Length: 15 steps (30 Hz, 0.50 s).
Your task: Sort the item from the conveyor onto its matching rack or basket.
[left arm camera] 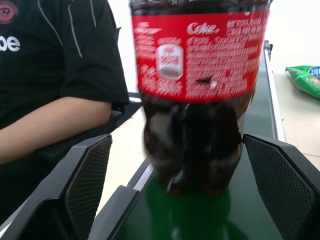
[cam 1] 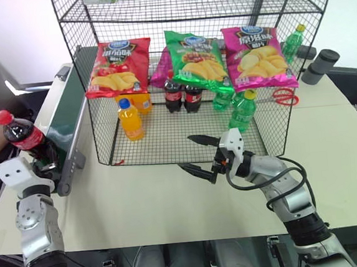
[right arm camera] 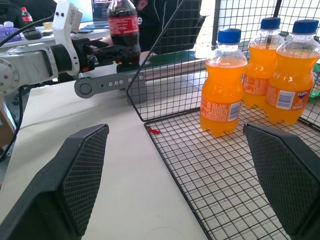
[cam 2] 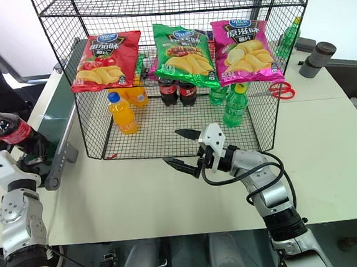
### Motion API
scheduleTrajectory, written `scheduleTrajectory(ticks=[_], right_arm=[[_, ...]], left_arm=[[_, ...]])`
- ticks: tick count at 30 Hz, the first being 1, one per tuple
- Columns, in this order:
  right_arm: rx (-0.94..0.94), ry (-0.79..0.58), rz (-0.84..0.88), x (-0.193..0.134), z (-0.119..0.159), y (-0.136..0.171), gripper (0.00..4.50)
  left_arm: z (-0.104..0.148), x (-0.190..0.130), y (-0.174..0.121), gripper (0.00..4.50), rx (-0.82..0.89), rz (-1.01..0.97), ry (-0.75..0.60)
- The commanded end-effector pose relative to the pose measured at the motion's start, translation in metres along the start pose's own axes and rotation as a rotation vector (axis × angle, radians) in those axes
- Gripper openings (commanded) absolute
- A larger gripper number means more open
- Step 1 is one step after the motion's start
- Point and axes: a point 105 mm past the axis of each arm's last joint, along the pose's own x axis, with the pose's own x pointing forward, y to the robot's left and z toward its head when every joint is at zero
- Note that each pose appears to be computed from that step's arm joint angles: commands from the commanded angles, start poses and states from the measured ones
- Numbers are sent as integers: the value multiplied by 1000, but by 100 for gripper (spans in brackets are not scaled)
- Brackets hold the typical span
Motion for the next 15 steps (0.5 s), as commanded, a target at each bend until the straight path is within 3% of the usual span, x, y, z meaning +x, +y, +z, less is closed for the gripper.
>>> scheduleTrajectory(ticks=[1, 8, 13, 15], right_arm=[[-25, -41, 20, 4, 10, 5, 449], [-22, -41, 24, 6, 10, 6, 449], [-22, -41, 25, 6, 11, 6, 450], [-23, -40, 23, 6, 11, 6, 450]], left_arm=[[12, 0, 6, 450, -4, 14, -53], [11, -1, 9, 450, 0, 22, -53], [16, 0, 11, 294, 34, 15, -75], [27, 0, 11, 294, 48, -1, -110]])
